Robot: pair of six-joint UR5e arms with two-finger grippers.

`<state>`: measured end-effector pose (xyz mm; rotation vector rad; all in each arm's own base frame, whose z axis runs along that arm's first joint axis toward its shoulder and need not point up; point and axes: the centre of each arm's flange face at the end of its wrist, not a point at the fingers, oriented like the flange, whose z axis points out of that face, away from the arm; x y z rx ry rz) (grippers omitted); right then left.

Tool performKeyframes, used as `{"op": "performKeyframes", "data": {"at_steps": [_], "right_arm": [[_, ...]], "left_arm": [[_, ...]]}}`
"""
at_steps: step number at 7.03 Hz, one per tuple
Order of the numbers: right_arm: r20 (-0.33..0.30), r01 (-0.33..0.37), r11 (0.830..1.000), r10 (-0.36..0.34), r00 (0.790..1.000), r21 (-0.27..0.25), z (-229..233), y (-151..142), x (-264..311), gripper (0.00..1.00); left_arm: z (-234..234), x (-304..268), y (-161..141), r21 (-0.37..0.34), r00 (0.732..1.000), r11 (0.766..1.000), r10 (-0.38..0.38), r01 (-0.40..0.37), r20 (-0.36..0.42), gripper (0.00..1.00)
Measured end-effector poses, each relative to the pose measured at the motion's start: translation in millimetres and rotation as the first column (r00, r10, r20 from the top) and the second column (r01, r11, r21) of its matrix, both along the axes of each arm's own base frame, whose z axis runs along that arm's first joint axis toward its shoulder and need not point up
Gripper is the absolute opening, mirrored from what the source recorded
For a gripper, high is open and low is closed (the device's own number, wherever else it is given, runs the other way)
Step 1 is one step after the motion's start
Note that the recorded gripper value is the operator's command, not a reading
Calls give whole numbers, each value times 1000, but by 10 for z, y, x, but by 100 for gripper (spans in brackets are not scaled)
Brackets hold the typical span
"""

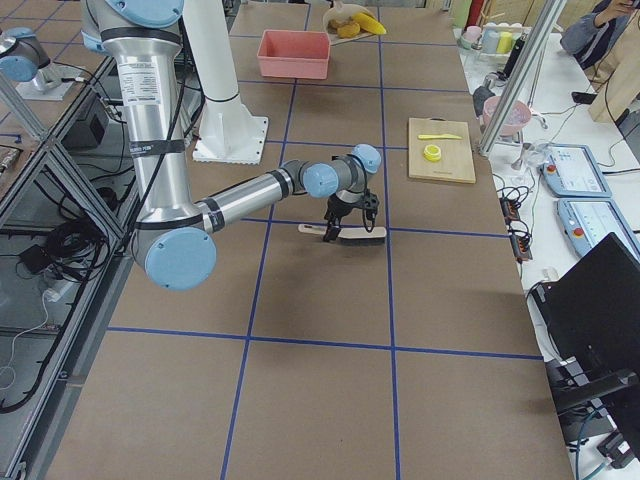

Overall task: Sweep and dump trash into bin
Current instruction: 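Set the brush on the table and withdraw the right gripper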

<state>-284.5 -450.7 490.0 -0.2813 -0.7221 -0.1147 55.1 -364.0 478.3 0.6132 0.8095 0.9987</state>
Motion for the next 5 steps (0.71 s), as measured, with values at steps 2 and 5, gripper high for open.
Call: {"op": "performKeyframes", "data": {"at_steps": [2,5], "right_arm": [[6,-25,1000,25,1000,9,-2,-105,179,100],[24,-97,989,95,995,109,192,-590,1209,100]], "left_arm": [[46,-103,18,2,1000,1000,-18,18,-19,0],[-53,-240,146,32,997,999,-4,2,74,0]]}}
